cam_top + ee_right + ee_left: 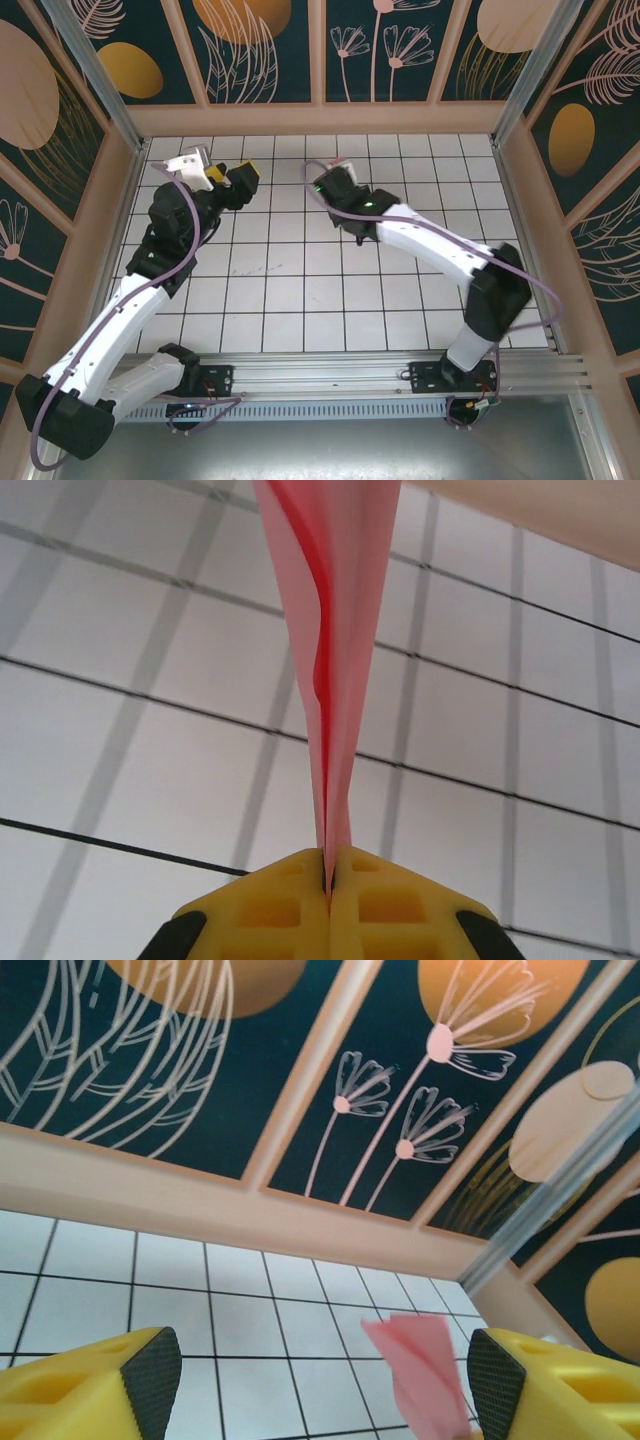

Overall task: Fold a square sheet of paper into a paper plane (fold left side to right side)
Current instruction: Turn over the paper at the center of the table, then fold the wing for the fifth time at the center of the table.

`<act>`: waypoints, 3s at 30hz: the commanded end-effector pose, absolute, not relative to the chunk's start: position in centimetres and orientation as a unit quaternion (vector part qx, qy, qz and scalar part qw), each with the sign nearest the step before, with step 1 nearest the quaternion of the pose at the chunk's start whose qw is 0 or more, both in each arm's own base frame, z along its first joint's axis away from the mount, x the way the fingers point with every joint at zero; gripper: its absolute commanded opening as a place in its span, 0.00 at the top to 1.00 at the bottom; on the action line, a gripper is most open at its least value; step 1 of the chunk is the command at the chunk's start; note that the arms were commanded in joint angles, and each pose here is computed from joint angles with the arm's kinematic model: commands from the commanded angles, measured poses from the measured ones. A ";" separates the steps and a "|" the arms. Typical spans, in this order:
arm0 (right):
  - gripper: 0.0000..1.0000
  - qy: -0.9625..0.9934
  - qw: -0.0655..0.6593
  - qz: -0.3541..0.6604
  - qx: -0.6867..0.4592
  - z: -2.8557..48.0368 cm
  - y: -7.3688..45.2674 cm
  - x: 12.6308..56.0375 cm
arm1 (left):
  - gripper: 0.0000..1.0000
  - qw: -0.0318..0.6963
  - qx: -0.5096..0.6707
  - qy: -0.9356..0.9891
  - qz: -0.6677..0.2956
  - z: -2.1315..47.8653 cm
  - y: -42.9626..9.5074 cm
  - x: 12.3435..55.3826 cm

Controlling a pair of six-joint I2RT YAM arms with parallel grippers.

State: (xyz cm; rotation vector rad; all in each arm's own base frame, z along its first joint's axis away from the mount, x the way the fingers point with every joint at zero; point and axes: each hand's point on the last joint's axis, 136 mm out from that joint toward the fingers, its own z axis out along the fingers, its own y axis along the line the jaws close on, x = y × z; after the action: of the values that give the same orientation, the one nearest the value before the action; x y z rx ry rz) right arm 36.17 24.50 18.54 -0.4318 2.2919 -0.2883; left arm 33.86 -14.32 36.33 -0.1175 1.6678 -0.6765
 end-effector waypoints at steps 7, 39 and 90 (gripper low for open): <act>0.95 0.838 0.293 -0.359 -0.288 11.7 23.8 35.1 | 0.23 0.624 -0.068 0.726 -0.281 36.2 -13.7 34.2; 0.21 0.939 0.256 0.112 -0.201 14.0 27.7 30.3 | 0.18 0.434 -0.091 0.811 -0.381 25.1 -20.0 37.3; 0.11 0.796 0.311 0.496 -0.155 14.6 22.5 37.9 | 1.00 0.250 0.128 0.824 -0.492 10.4 -29.7 36.0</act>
State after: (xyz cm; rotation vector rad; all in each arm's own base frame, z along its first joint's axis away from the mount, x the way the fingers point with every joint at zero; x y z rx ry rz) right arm 37.24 21.16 12.18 -0.2464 2.2386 1.2253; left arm 37.17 -29.44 8.92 0.2113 2.3048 -1.3079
